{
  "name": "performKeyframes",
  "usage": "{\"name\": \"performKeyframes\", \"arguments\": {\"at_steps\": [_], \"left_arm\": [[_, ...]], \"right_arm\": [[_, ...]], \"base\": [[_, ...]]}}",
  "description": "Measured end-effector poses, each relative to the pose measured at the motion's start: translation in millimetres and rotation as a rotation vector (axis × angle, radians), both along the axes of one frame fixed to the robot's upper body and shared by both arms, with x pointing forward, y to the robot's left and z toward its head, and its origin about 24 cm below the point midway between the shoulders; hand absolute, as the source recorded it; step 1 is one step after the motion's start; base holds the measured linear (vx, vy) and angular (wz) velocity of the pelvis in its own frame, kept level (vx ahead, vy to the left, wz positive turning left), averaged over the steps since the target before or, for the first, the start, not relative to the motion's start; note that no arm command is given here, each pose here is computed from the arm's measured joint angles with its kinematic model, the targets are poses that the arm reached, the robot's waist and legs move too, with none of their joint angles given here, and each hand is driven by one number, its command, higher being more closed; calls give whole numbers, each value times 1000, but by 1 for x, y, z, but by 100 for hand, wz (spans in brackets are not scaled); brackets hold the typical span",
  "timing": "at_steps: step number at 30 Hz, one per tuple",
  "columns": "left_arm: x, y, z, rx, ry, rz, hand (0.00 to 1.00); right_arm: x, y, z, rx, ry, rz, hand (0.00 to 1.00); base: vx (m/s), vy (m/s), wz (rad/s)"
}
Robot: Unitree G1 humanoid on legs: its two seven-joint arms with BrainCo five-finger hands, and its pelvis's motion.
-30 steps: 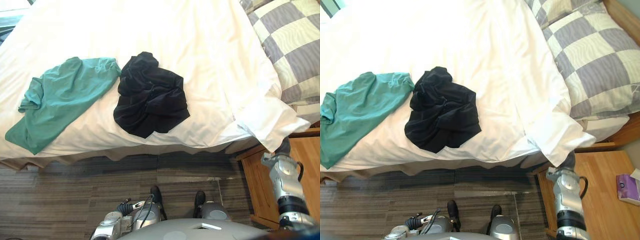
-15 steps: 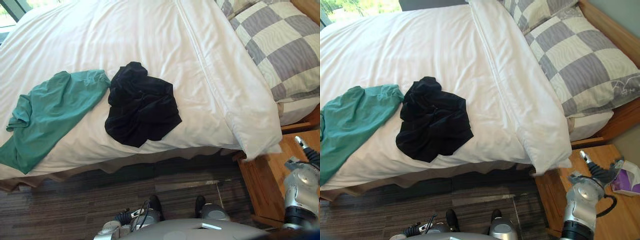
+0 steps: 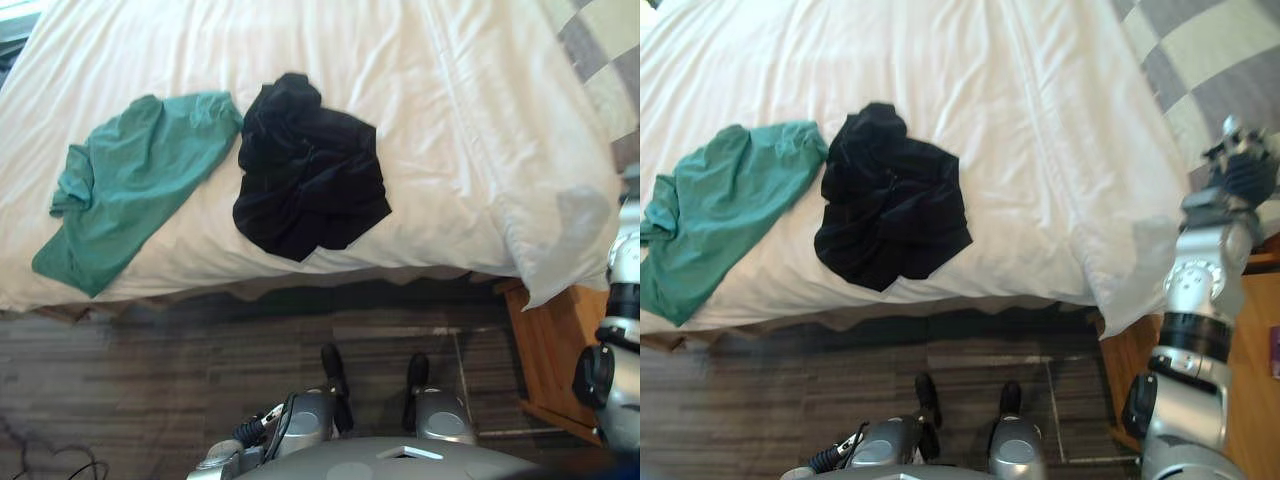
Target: Tidy the bed and pick cloth on bed and put in laundry
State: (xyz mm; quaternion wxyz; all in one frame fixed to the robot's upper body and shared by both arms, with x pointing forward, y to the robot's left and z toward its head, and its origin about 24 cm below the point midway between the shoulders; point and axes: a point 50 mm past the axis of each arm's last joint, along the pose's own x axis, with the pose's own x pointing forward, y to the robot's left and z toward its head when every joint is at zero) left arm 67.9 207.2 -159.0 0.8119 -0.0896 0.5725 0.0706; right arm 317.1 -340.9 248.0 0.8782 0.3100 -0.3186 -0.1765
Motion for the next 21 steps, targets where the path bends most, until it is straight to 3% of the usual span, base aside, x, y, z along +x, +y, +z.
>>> {"name": "performKeyframes", "arguments": {"at_steps": [4, 11, 16, 21], "left_arm": [[11, -6, 1, -20, -19, -8, 0], [32, -26, 3, -70, -36, -95, 0], [31, -41, 1, -76, -5, -187, 0], [32, -47, 1, -93, -13, -216, 0]], "right_arm": [[1, 9, 43, 42, -192, 65, 100], [0, 9, 67, 32, -227, 38, 100], [10, -12, 38, 159, -122, -37, 100], [-5, -30, 43, 156, -213, -76, 100]], "base": [[5, 16, 5], [-4, 14, 10], [-31, -1, 13], [-15, 13, 7]]}}
